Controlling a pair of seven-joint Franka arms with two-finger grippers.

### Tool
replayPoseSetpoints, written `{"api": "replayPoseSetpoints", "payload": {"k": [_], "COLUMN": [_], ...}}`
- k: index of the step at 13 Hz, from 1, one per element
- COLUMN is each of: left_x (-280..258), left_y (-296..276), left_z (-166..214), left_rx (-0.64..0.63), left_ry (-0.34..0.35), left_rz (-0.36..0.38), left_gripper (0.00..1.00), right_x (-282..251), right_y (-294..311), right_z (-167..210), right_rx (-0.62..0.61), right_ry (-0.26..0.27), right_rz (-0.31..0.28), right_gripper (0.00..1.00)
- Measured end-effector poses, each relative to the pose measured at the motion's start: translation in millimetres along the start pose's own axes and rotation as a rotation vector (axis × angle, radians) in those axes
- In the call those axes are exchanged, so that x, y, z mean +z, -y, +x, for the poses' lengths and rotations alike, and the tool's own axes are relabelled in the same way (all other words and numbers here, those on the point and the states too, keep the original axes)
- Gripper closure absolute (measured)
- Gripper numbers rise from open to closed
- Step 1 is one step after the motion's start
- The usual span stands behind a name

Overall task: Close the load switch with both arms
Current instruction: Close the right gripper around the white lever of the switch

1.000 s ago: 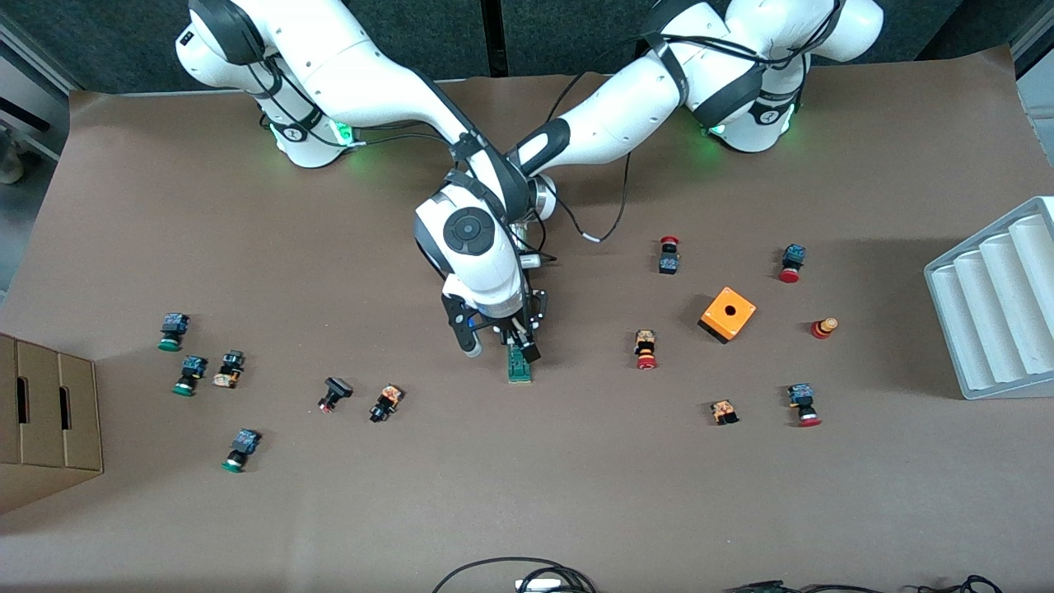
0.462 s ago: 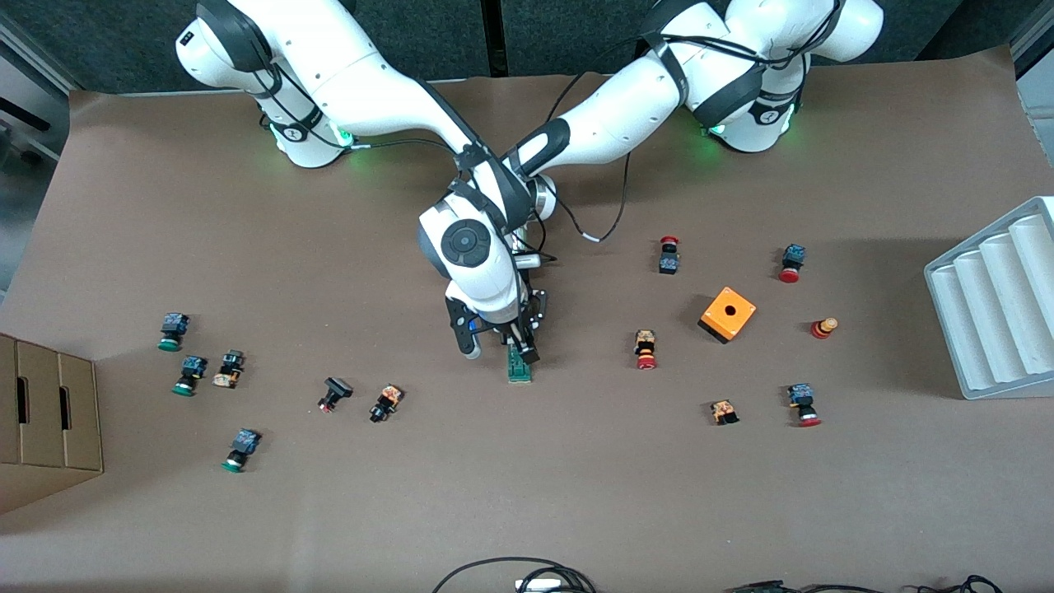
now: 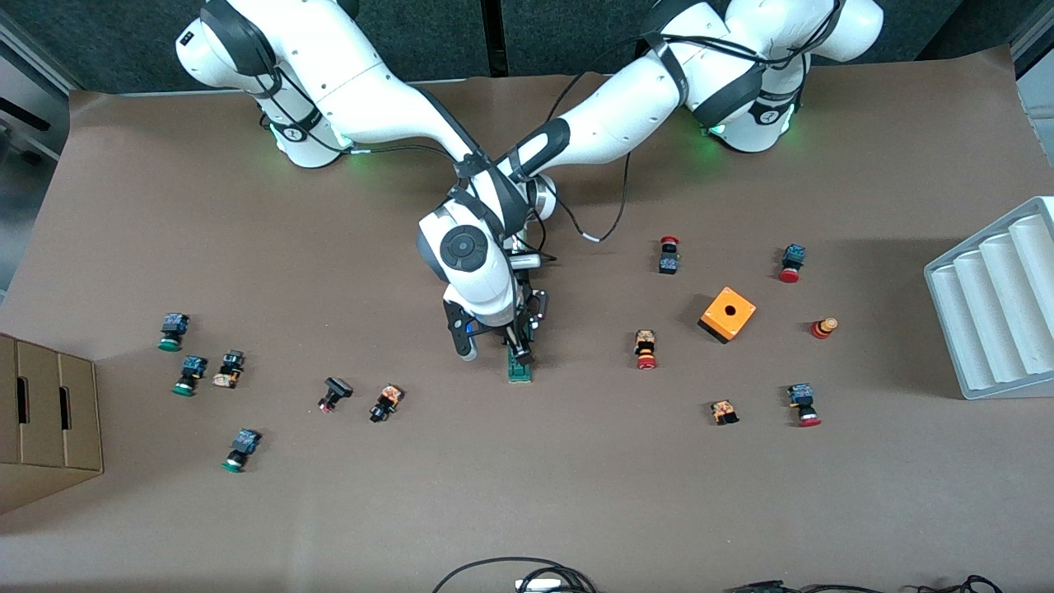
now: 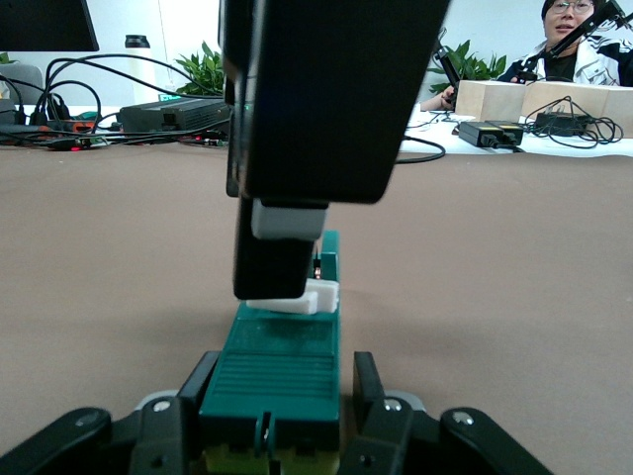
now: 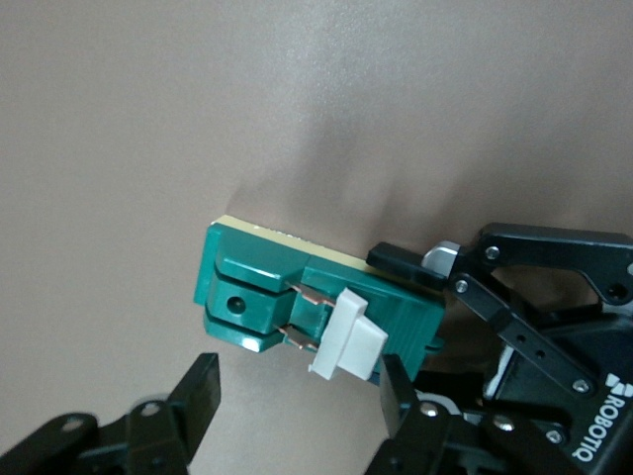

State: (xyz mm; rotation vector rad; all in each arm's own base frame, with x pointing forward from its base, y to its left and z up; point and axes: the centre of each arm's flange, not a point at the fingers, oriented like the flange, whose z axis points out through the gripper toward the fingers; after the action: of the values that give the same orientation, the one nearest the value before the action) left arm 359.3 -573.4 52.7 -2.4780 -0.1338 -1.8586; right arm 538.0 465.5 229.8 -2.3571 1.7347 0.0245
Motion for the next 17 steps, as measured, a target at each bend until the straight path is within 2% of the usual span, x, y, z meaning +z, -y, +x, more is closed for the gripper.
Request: {"api": "replayPoseSetpoints", "payload": {"k": [7, 8, 9, 17], "left_x": [0.0, 0.0, 0.0, 0.0], "left_y": [0.0, 0.0, 0.0, 0.0], "left_z": [0.0, 0.0, 0.0, 0.0], "left_rx": [0.000, 0.000, 0.000, 0.000], "left_ry": [0.000, 0.000, 0.000, 0.000], "left_rz": [0.000, 0.000, 0.000, 0.000], "left_gripper": [0.40, 0.40, 0.40, 0.40], "right_x": [5.2, 6.2, 6.6, 7.7], "right_y": [-4.0, -6.2, -6.8, -7.4], "right_z": [3.5, 2.9, 2.6, 4.2], "right_rx": [-0.003, -0.005, -0.005, -0.002], "right_ry": [-0.004, -0.003, -0.003, -0.003], "right_rz": [0.000, -0.004, -0.002, -0.002], "right_gripper": [0.28, 0.36, 0.37, 0.38]}}
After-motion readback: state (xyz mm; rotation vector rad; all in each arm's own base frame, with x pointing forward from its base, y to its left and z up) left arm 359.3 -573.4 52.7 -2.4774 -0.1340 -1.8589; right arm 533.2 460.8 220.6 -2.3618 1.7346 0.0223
